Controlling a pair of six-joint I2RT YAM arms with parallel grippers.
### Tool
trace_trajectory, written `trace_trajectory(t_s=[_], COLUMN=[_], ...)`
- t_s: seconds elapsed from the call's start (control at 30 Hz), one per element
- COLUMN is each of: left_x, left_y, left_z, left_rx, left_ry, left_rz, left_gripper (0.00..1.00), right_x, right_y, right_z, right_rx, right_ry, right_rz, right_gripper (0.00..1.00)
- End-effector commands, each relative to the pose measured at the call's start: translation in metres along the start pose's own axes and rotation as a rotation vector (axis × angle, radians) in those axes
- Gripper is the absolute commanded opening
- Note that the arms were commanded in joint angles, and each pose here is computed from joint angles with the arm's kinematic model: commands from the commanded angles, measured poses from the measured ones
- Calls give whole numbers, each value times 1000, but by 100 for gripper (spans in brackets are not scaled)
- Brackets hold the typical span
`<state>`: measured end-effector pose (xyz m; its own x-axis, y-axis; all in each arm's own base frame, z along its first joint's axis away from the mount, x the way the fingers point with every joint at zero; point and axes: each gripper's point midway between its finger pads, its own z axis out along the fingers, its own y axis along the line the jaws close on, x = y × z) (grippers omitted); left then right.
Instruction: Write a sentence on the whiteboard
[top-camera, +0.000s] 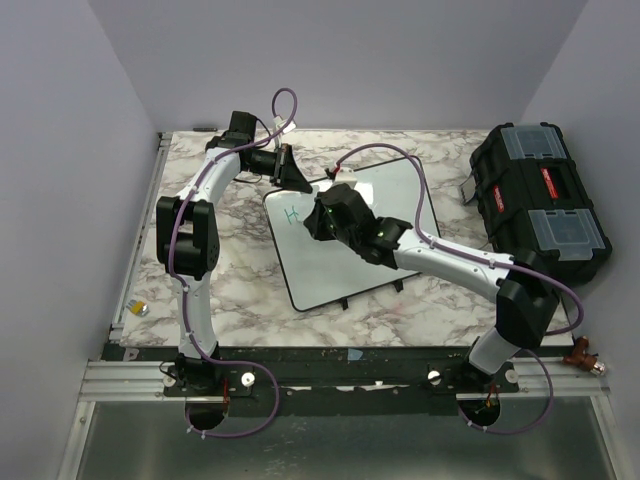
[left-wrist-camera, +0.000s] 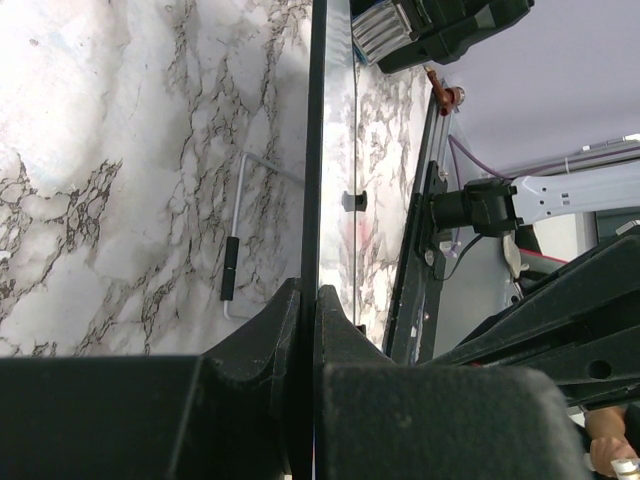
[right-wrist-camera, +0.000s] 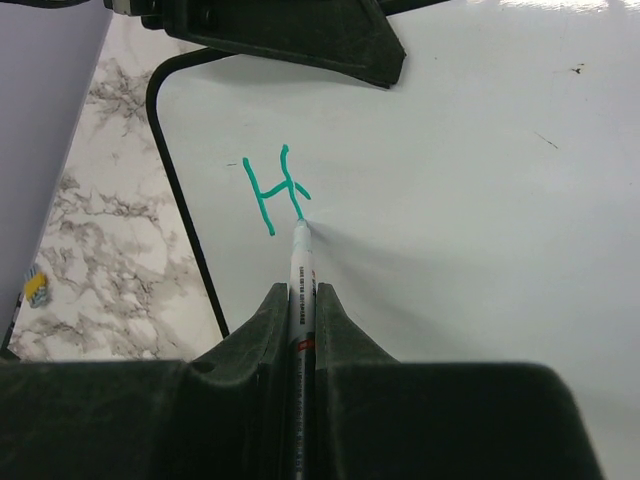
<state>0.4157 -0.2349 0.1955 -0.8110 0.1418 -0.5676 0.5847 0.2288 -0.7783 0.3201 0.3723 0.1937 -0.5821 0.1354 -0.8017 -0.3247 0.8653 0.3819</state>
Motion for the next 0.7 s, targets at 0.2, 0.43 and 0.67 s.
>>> trace_trajectory(t_s=[0.2,0.43,0.67], left_x=[-13,-13,-15], left_y=[-5,-6,-4], left_z=[-2,-2,-3], left_rx=[-65,-62,-83], left_ry=[-20,-22,-25], left_rz=[137,141,149], left_gripper=[0,0,0], right_x=[-10,-24,-25], right_y=[9,-4,-9], right_z=[-31,-42,-37], right_rx=[-82,-52,-32], right_ry=[9,-86,-91], right_rz=[-7,-8,-55], right_gripper=[1,1,7])
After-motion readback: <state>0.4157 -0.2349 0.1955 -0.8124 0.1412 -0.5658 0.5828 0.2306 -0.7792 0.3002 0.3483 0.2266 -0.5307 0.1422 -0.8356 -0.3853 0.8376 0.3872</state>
